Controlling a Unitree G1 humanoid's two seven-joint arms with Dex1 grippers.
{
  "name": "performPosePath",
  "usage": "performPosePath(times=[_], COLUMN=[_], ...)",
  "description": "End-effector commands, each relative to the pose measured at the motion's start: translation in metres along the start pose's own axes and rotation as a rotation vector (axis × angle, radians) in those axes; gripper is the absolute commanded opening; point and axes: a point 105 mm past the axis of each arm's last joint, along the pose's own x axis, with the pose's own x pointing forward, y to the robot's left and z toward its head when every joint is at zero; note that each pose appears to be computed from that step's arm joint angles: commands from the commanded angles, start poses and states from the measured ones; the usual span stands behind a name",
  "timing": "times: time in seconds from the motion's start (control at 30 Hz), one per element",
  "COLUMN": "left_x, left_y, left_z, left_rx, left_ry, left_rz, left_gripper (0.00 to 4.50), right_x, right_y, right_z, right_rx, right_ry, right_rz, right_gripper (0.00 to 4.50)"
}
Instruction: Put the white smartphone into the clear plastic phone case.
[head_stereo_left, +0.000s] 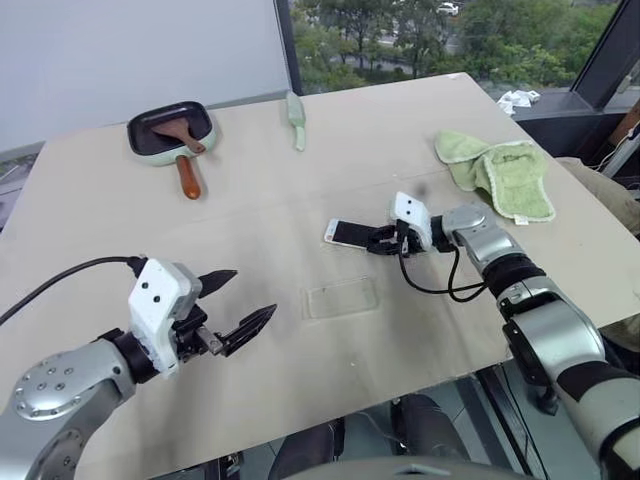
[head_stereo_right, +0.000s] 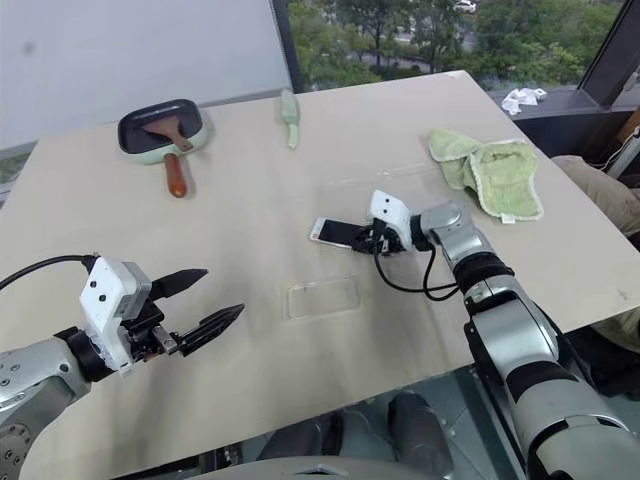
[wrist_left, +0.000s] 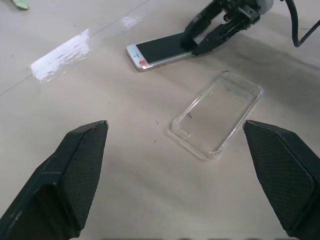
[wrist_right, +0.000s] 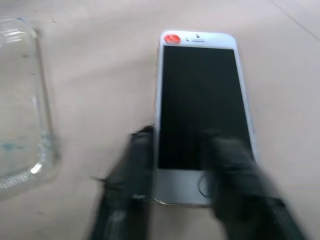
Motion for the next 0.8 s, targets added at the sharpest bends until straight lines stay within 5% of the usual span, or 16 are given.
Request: performPosePath(times=[0.03, 0.2, 0.53, 0.8], left_x=[0.001, 0.001, -0.013, -0.022], left_y=[0.0, 0.004, 0.02, 0.033], left_z=[0.001, -0.003, -0.013, -0.018], left_rx=[0.014, 0.012, 0.01, 0.022], left_ry=[-0.007, -0.008, 0.043, 0.067], left_rz=[-0.022, -0.039, -0.027, -0.02], left_gripper=[4.5, 4.5, 4.5, 4.5], right_x=[-0.005, -0.01, -0.006, 0.005], right_y=[0.001, -0.006, -0.019, -0.02], right_z=[-0.005, 0.004, -0.001, -0.011], right_rx=[0.027, -0.011, -0.011, 0.024], right_ry=[-0.004, -0.032, 0.081, 0.255], right_rz=[-0.001, -0.039, -0.091, -0.079], right_gripper=[0.04, 0.04, 4.42, 4.42])
